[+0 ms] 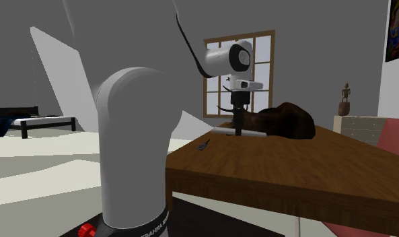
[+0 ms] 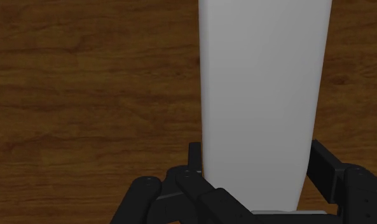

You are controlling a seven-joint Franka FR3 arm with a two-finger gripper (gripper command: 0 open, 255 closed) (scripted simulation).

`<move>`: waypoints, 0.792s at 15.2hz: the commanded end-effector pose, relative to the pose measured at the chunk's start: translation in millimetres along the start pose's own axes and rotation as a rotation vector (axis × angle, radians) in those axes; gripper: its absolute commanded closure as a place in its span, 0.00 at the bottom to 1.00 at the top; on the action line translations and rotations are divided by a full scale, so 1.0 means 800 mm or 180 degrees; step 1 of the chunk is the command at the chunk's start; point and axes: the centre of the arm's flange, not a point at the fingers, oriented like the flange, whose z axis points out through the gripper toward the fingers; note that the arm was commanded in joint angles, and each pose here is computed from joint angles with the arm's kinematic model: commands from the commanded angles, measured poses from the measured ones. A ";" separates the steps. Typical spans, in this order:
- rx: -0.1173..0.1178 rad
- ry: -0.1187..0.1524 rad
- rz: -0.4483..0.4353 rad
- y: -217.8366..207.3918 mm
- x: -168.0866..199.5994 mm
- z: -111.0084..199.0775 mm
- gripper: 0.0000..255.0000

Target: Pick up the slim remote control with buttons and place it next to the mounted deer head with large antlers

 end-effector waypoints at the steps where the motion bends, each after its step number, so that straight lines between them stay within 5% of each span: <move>1: 0.0003 0.0001 0.0000 -0.001 -0.001 0.012 1.00; 12: 0.0003 0.0001 0.0000 -0.001 -0.001 0.050 1.00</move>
